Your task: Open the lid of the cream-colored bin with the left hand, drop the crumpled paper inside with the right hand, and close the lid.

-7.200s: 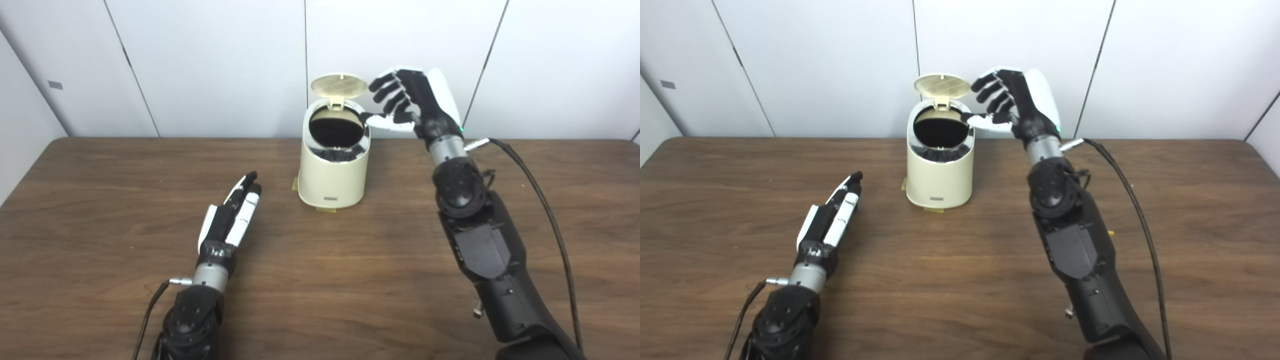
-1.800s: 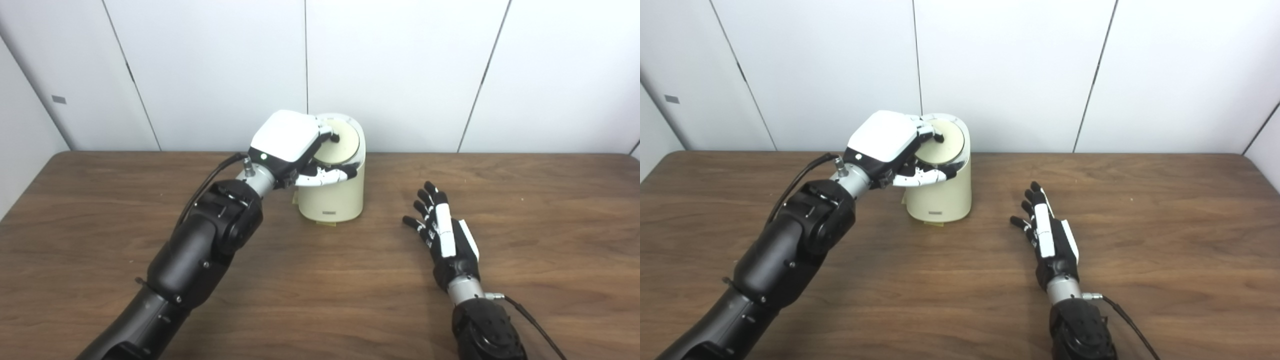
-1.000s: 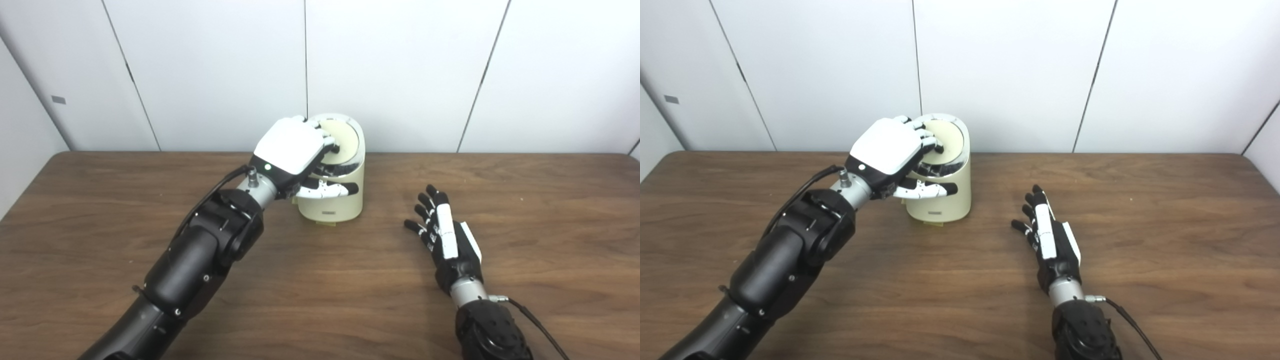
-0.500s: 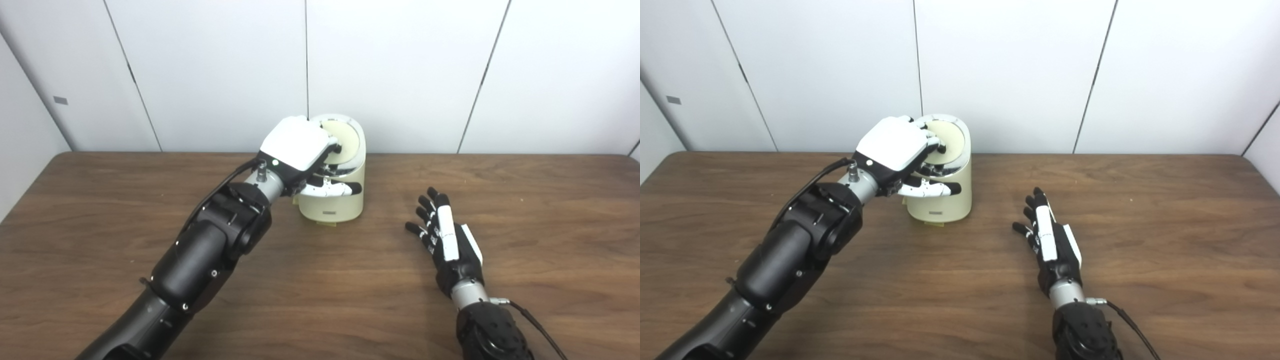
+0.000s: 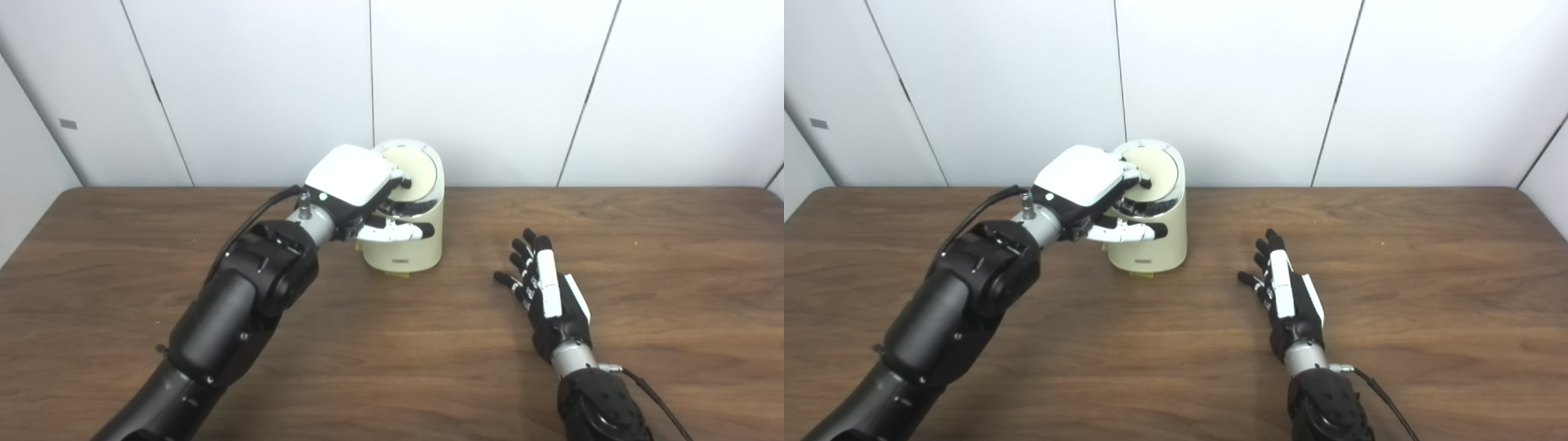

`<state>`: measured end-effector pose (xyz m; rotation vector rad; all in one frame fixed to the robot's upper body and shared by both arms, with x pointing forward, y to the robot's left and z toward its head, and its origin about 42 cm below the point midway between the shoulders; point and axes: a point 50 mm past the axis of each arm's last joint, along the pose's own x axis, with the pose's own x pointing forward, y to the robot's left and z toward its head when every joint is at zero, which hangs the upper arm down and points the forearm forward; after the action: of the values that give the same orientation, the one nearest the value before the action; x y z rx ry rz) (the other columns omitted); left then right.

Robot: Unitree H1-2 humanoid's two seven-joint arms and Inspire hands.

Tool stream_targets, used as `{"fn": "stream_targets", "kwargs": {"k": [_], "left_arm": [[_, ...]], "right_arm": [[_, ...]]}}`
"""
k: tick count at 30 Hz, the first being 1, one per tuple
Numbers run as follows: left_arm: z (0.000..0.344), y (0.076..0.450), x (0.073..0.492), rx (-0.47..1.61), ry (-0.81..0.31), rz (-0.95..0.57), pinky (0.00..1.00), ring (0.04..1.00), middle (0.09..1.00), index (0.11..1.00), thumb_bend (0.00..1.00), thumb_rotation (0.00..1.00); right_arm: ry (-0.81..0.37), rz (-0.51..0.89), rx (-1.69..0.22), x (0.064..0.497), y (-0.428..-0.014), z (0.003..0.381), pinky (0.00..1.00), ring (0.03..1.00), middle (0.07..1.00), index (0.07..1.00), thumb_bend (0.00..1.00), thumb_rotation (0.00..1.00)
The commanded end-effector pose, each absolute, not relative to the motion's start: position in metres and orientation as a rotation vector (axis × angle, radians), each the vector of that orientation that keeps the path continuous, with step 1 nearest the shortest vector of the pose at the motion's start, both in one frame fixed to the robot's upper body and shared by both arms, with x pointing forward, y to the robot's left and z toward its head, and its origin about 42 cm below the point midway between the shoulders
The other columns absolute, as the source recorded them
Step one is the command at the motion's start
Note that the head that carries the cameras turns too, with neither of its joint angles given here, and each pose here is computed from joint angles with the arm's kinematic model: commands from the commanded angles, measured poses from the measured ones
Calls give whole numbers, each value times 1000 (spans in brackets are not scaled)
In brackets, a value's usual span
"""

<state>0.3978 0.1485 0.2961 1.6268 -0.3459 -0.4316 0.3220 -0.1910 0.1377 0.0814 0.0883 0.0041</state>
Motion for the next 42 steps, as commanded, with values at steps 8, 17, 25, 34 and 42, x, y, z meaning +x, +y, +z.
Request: {"fn": "stream_targets", "kwargs": {"k": [8, 17, 25, 34, 42], "left_arm": [[326, 174, 400, 1232, -477, -234, 824, 950, 971, 947, 526, 859], [312, 205, 383, 673, -422, -225, 993, 1000, 1000, 1000, 473, 908], [274, 240, 348, 274, -317, -134, 1000, 1000, 1000, 1000, 555, 873], [216, 266, 310, 49, -198, -24, 1000, 1000, 993, 994, 491, 931], [180, 270, 290, -92, -130, 6, 1000, 990, 1000, 995, 363, 999]], "right_arm": [[43, -2, 44, 331, -194, 151, 806, 936, 948, 988, 633, 1000], [31, -4, 88, 333, -199, 153, 839, 946, 951, 977, 635, 1000], [-31, 4, 172, 331, -209, 163, 924, 952, 958, 951, 643, 1000], [-86, -7, 312, 321, -226, 177, 903, 942, 941, 932, 652, 1000], [-93, -7, 374, 316, -241, 184, 905, 941, 950, 934, 673, 1000]]}}
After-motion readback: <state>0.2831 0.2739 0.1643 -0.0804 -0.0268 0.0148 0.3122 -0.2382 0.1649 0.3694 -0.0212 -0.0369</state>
